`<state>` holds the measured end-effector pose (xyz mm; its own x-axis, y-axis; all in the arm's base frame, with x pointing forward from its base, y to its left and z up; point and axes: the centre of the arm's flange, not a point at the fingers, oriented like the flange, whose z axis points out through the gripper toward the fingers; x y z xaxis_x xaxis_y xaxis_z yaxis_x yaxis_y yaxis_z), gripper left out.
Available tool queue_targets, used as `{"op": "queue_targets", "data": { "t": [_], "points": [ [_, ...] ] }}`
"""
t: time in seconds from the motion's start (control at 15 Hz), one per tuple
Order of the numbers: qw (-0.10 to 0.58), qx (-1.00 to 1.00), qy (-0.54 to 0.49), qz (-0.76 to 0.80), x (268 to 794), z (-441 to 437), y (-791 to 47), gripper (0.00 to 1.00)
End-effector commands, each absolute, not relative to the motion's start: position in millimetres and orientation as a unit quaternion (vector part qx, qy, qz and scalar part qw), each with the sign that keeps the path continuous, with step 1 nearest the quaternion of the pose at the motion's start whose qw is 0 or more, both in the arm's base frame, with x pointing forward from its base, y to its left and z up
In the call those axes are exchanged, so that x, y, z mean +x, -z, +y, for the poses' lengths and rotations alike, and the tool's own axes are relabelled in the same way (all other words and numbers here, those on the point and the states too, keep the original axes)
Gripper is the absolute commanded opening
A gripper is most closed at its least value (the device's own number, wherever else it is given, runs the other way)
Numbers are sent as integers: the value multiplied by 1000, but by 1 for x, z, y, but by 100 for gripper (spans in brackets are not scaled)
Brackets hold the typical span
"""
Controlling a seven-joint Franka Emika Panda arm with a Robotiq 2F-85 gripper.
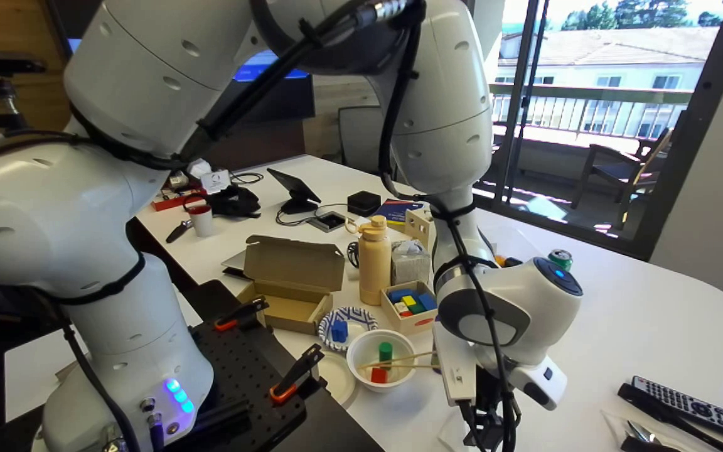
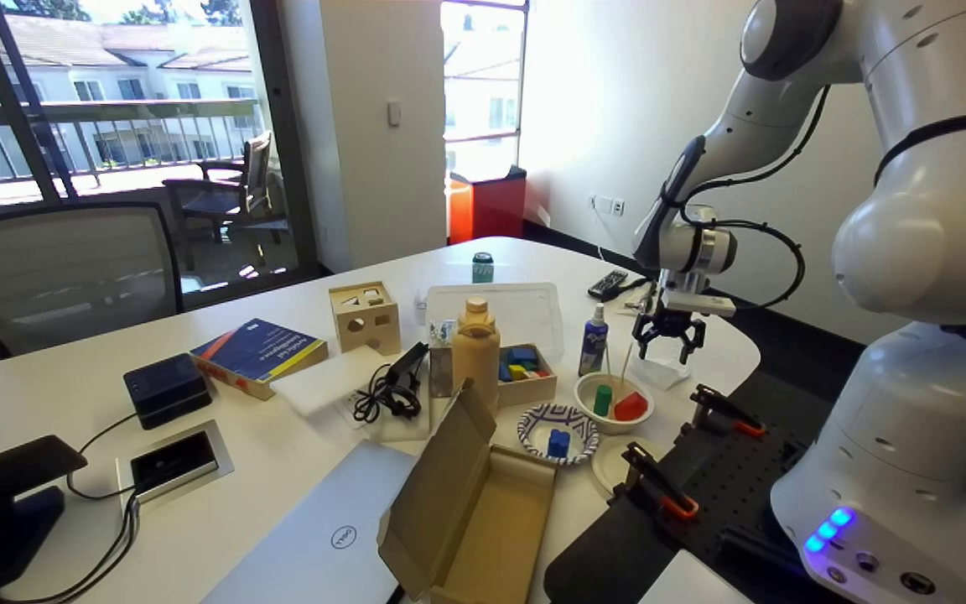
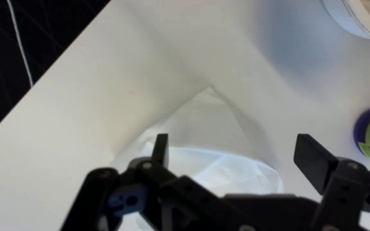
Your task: Fold the napkin on the right
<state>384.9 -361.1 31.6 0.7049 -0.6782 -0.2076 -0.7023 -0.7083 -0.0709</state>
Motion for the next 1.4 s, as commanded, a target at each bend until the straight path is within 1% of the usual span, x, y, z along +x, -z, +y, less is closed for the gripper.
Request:
{"op": "queue_targets", "data": {
  "t": [0.0, 0.2, 0.53, 0.87, 1.33],
  "points": [
    [71, -918, -70, 383, 377, -367, -62, 100],
    [57, -918, -65, 387, 381, -376, -52, 100],
    [54, -918, -82, 385, 382, -372, -30, 100],
    [26, -916, -92, 389, 379, -376, -12, 100],
    [11, -911, -91, 402, 383, -378, 15, 100]
  ]
}}
